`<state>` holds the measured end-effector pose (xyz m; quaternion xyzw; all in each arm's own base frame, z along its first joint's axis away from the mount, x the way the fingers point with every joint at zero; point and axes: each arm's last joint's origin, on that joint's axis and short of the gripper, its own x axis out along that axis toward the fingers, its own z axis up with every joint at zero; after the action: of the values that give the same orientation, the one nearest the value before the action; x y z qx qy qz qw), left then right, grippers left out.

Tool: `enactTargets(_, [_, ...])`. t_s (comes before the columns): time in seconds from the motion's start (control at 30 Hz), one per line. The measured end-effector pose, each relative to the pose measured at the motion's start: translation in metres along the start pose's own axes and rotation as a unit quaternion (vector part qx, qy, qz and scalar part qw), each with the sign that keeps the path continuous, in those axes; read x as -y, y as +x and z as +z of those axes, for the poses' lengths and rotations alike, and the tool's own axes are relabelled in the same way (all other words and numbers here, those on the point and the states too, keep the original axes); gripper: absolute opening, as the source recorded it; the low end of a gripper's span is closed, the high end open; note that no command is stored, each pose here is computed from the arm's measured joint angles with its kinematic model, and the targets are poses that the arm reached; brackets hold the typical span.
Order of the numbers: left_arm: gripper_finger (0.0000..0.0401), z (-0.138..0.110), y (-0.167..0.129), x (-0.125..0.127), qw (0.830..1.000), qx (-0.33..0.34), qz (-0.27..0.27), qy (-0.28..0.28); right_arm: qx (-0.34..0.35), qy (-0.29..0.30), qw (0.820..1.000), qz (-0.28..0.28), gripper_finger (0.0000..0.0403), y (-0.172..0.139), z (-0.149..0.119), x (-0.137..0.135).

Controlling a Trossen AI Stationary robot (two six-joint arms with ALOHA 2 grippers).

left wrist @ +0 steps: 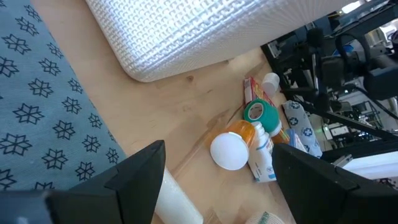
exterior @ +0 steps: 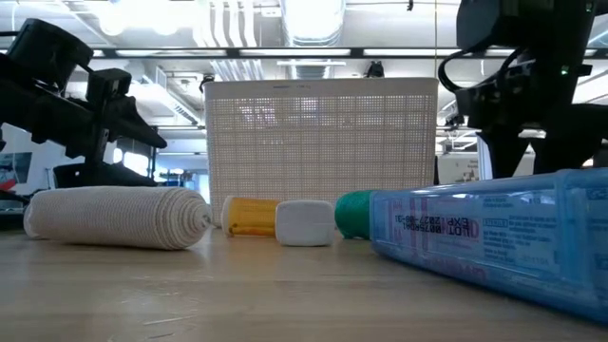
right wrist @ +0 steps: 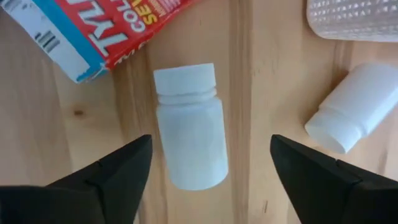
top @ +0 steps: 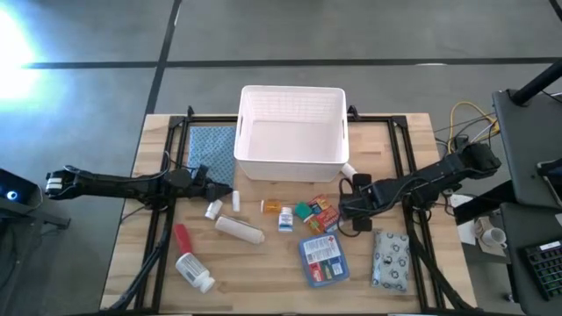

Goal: Pick & place medical supplies in basket/bin
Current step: Put the bottom right white medicine bottle into the white bin

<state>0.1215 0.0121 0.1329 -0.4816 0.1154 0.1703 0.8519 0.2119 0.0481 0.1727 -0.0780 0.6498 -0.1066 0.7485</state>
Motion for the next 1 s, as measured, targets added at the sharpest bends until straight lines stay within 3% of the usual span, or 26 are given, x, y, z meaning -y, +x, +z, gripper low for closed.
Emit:
enactTargets(0.33, [0.0274,0.0,0.0,0.0,1.0,0.0,0.0,0.001,-0.011,-0.012,1.0,0.001,0.0327,0.015,-0.003,0.004])
enactTargets(0.47, [0.0274,0.0,0.0,0.0,1.0,0.0,0.0,0.001,-0.007,0.004,1.0,0.002,0.0327,0.021,0.001,0.009])
enactTargets(0.6, [0.0274,0.0,0.0,0.0,1.0,0.0,0.0,0.001,0.004,0.027,0.999,0.044,0.0327,0.028,0.002,0.011])
enactTargets(0.87, [0.0274,0.0,0.0,0.0,1.0,0.0,0.0,0.001,-0.01,0.052,0.997,0.048,0.0326,0.037,-0.007,0.01])
enactTargets(1.0, [0.0274,0.0,0.0,0.0,1.0,0.0,0.0,0.001,-0.016,0.097,0.994,0.05,0.0325,0.037,-0.008,0.01])
